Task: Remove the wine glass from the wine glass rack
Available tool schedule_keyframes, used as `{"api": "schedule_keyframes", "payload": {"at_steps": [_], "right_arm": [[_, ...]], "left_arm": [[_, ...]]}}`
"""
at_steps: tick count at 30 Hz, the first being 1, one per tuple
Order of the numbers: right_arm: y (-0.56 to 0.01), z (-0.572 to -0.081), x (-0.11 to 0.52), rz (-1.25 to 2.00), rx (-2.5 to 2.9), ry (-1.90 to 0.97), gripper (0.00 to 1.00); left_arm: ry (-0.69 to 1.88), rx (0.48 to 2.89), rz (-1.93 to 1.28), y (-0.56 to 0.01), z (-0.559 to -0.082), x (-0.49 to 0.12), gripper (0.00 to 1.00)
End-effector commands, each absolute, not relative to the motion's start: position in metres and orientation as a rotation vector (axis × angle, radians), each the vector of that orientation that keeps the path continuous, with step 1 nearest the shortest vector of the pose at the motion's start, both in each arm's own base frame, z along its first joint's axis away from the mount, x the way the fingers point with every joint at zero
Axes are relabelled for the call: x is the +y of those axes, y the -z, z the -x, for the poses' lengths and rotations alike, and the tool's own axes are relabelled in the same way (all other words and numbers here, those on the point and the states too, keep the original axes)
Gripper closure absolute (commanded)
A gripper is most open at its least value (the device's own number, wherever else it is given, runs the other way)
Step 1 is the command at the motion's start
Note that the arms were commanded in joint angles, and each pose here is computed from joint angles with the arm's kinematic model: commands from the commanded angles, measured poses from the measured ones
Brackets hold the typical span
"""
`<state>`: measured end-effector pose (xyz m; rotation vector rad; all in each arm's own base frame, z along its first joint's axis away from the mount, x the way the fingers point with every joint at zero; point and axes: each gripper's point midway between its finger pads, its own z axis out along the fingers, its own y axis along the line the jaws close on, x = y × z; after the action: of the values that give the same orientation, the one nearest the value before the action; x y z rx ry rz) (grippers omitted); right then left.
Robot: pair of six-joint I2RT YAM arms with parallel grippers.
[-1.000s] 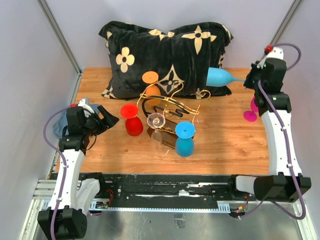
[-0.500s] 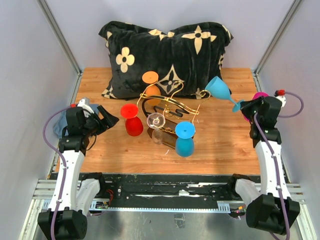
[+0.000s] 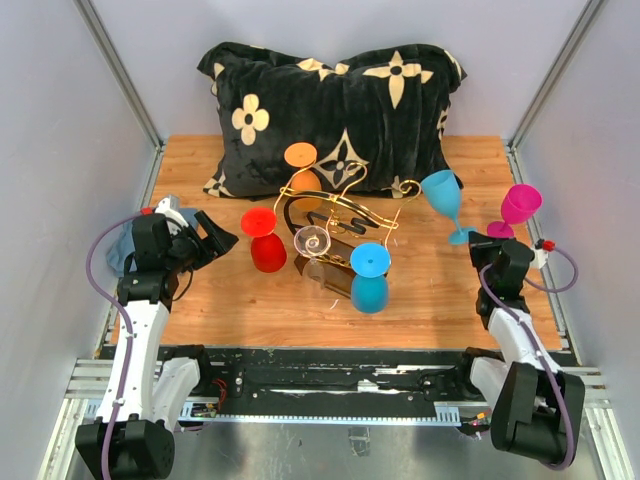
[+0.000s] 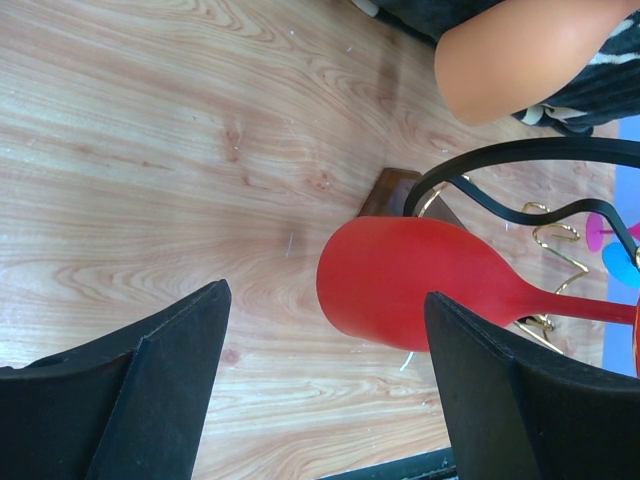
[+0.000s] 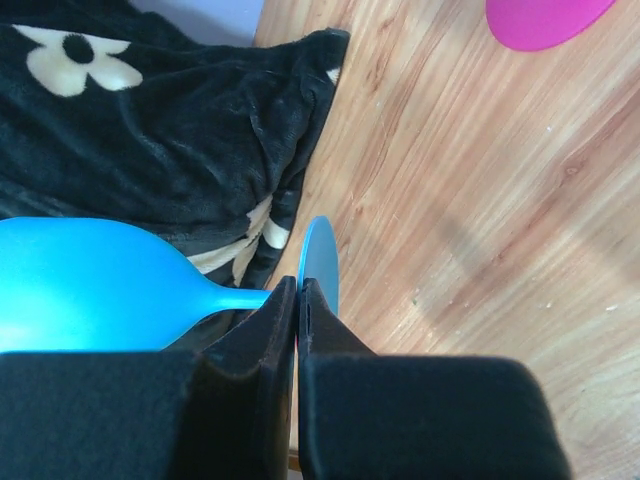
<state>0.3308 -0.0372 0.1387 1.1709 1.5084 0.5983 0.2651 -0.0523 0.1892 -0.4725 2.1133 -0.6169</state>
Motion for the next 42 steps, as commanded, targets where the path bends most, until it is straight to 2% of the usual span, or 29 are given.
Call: {"api": "schedule_keyframes", "payload": {"at_steps": [1,17,30,42], "right_arm": [[-0.178,-0.343,-0.048,-1.174,1.271,-0.721,0.99],[-0.121,-0.379,-0.034,-1.249,1.265,-0.936,0.99],[-0.061,-0.394,-0.047,-1.294,1.291,-0.858,0.99],[-0.034,-0.410,-0.059,-1.351,1.306,-0.851,0.99]], "left_arm": [[0.627,2.109,0.438,-0.192,-0.265,-0.055,0.16],[0.621,2.116,0.435,-0.191,-0.264,-0.054,0.16],[0.604,2.125,0.433,-0.191,-0.265,-0.052,0.16],[0.593,2.126,0.430,-0.191,-0.265,-0.051,0.16]]}}
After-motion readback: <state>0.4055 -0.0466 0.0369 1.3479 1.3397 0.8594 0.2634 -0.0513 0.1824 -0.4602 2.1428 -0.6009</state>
